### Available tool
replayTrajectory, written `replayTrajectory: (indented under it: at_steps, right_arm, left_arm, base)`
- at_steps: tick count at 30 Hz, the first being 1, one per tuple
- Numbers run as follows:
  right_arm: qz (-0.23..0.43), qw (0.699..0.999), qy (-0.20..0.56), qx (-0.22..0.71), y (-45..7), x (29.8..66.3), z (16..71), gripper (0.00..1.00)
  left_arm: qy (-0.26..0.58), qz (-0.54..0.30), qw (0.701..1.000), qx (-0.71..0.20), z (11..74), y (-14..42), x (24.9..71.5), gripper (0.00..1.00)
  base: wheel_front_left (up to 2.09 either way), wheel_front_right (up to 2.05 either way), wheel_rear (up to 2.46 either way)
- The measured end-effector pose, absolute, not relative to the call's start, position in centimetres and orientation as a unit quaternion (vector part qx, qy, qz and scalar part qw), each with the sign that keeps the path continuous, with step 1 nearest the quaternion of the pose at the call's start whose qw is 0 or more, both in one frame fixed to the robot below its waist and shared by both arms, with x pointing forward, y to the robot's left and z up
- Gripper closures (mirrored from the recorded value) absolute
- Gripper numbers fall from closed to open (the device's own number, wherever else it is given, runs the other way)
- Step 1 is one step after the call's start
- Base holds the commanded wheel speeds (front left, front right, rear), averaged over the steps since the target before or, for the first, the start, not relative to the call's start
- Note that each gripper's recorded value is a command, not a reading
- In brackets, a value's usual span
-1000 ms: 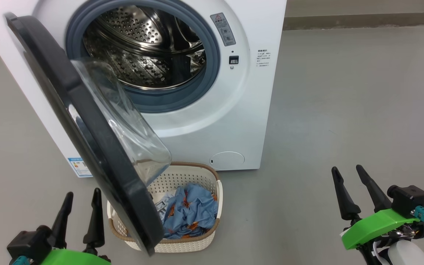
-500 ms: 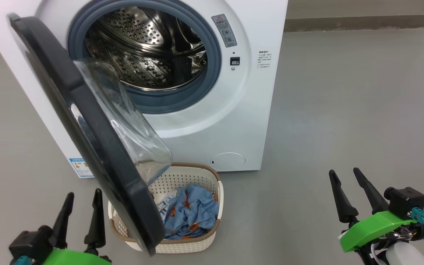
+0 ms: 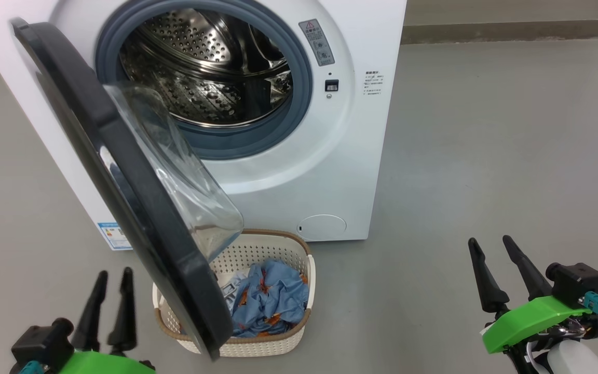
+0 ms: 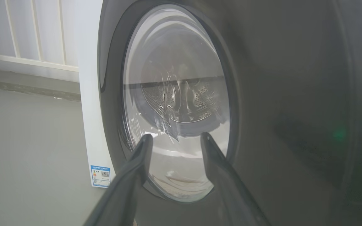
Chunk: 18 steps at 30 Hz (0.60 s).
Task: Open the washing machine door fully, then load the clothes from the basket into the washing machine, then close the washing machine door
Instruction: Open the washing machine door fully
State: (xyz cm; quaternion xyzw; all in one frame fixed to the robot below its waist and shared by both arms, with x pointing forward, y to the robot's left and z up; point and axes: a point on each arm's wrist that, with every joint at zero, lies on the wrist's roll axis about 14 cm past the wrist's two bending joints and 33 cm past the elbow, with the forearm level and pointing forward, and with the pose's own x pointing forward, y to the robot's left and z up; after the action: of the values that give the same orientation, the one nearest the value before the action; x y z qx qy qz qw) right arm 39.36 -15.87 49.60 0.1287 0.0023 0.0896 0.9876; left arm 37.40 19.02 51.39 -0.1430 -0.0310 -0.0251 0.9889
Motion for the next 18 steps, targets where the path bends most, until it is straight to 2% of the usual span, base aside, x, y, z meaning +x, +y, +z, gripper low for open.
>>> replayTrajectory:
  at_steps: [8,18]
  right_arm:
    - [0.089,0.987,0.001,0.131,-15.8,39.5,49.7,0.0]
    - [0.095,0.987,0.003,0.132,-15.3,39.7,49.6,0.0]
  left_arm:
    - [-0.085,-0.031,0.987,-0.13,54.9,18.9,37.5,1.0]
    - [-0.229,-0.085,0.963,-0.118,64.7,16.0,35.6,1.0]
  base:
    - [0.0,0.0,0.0]
    - [0.0,0.0,0.0]
